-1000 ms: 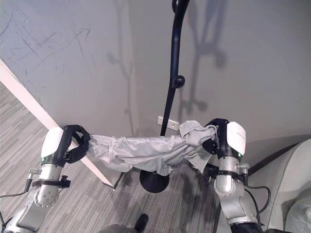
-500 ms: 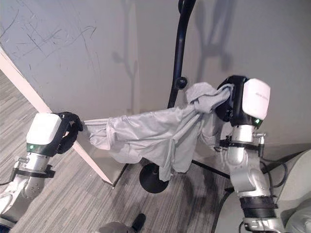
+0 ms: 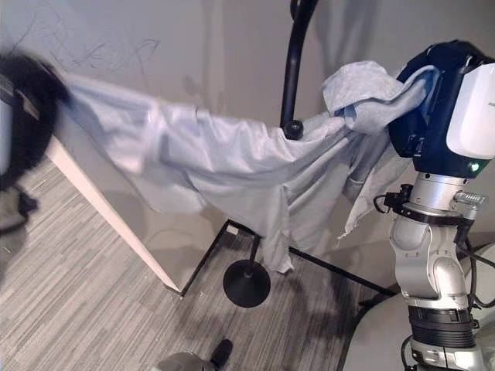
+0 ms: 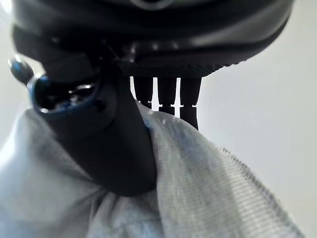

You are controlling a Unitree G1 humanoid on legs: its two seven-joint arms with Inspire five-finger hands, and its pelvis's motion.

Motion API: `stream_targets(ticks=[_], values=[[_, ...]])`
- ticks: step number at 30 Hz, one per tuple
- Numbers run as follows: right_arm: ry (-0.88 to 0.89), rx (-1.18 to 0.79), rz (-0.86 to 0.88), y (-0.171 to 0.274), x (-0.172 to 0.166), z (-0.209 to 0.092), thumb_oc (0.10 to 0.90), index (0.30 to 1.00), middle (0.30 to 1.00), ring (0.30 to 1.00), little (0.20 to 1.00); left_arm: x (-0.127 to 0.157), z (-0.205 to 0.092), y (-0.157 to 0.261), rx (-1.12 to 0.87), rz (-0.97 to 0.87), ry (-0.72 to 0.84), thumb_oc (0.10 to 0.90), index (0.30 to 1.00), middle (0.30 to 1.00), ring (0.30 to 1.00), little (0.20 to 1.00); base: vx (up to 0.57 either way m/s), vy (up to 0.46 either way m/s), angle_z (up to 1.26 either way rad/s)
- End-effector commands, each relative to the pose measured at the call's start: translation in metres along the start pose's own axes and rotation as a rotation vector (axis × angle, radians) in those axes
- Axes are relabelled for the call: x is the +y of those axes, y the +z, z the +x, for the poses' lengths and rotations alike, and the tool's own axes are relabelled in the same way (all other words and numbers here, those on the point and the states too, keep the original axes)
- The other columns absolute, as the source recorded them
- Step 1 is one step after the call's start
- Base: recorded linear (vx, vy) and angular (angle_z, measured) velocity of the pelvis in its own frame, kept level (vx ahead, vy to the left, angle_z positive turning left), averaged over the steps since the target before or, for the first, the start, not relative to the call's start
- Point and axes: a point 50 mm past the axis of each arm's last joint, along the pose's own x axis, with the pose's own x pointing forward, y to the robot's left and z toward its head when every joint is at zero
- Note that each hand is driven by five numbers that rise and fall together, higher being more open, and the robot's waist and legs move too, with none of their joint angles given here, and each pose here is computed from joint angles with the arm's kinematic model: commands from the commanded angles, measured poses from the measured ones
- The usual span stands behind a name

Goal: Hang the clothes on the sofa on the clothes rack.

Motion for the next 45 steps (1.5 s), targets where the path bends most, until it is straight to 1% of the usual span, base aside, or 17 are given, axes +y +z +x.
stream_targets(ticks=[1,5,12,13,14,15,18,20,21,23,27,28,36,40,41,44,45], values=[[-0.328,0.061,-0.27,-0.039,-0.057,0.04,0.4,0.3,0.3,0.3,0.3,0.035,0.029,-0.069,0.216,0.332,0.281,0.4,0.3,0.3,0.3,0.3,0.0,0.0,0.0],[-0.374,0.024,-0.262,-0.034,-0.068,0.052,0.4,0.3,0.3,0.3,0.3,0.043,0.039,-0.073,0.223,0.327,0.357,0.4,0.3,0.3,0.3,0.3,0.04,0.007,0.01],[-0.334,-0.035,-0.288,-0.031,-0.065,0.077,0.4,0.3,0.3,0.3,0.3,0.039,0.06,-0.085,0.217,0.361,0.345,0.4,0.3,0.3,0.3,0.3,0.03,0.009,-0.04],[-0.301,-0.046,-0.307,-0.033,-0.063,0.082,0.4,0.3,0.3,0.3,0.3,0.031,0.061,-0.089,0.212,0.374,0.279,0.4,0.3,0.3,0.3,0.3,0.03,-0.005,-0.05],[-0.302,-0.046,-0.307,-0.034,-0.063,0.082,0.4,0.3,0.3,0.3,0.3,0.03,0.061,-0.089,0.212,0.373,0.28,0.4,0.3,0.3,0.3,0.3,0.03,-0.01,-0.06],[-0.256,-0.056,-0.343,-0.037,-0.059,0.089,0.4,0.3,0.3,0.3,0.3,0.015,0.06,-0.091,0.219,0.372,0.182,0.4,0.3,0.3,0.3,0.3,0.0,-0.003,-0.04],[-0.174,-0.064,-0.362,-0.04,-0.045,0.092,0.4,0.3,0.3,0.3,0.3,-0.011,0.052,-0.094,0.25,0.354,0.04,0.4,0.3,0.3,0.3,0.3,0.0,0.0,0.0],[-0.098,-0.052,-0.374,-0.046,-0.03,0.089,0.4,0.3,0.3,0.3,0.3,-0.039,0.039,-0.096,0.278,0.347,-0.134,0.4,0.3,0.3,0.3,0.3,0.0,0.002,-0.02],[-0.098,-0.051,-0.374,-0.047,-0.03,0.089,0.4,0.3,0.3,0.3,0.3,-0.04,0.04,-0.096,0.277,0.346,-0.133,0.4,0.3,0.3,0.3,0.3,0.0,0.0,0.0],[0.03,0.002,-0.396,-0.062,-0.008,0.075,0.4,0.3,0.3,0.3,0.3,-0.078,0.017,-0.087,0.302,0.287,-0.348,0.4,0.3,0.3,0.3,0.3,0.0,0.01,-0.03],[0.123,0.056,-0.386,-0.074,0.012,0.067,0.4,0.3,0.3,0.3,0.3,-0.103,0.004,-0.079,0.304,0.254,-0.478,0.4,0.3,0.3,0.3,0.3,0.01,0.019,-0.06],[0.187,0.063,-0.388,-0.077,0.024,0.067,0.4,0.3,0.3,0.3,0.3,-0.112,-0.003,-0.081,0.304,0.274,-0.555,0.4,0.3,0.3,0.3,0.3,0.0,0.0,0.0],[0.457,0.041,-0.458,-0.081,0.065,0.067,0.4,0.3,0.3,0.3,0.3,-0.137,-0.032,-0.079,0.334,0.296,-0.775,0.4,0.3,0.3,0.3,0.3,-0.01,0.015,-0.03],[0.58,0.05,-0.443,-0.077,0.091,0.047,0.4,0.3,0.3,0.3,0.3,-0.143,-0.07,-0.07,0.416,0.25,-0.858,0.4,0.3,0.3,0.3,0.3,0.0,0.004,-0.01],[0.58,0.049,-0.443,-0.077,0.091,0.047,0.4,0.3,0.3,0.3,0.3,-0.143,-0.07,-0.071,0.416,0.25,-0.858,0.4,0.3,0.3,0.3,0.3,0.0,0.015,-0.06],[0.671,0.016,-0.338,-0.054,0.116,0.014,0.4,0.3,0.3,0.3,0.3,-0.14,-0.126,-0.051,0.541,0.14,-0.93,0.4,0.3,0.3,0.3,0.3,-0.01,0.026,-0.15],[0.671,0.016,-0.338,-0.054,0.116,0.014,0.4,0.3,0.3,0.3,0.3,-0.14,-0.126,-0.051,0.541,0.14,-0.93,0.4,0.3,0.3,0.3,0.3,-0.01,0.019,-0.17]])
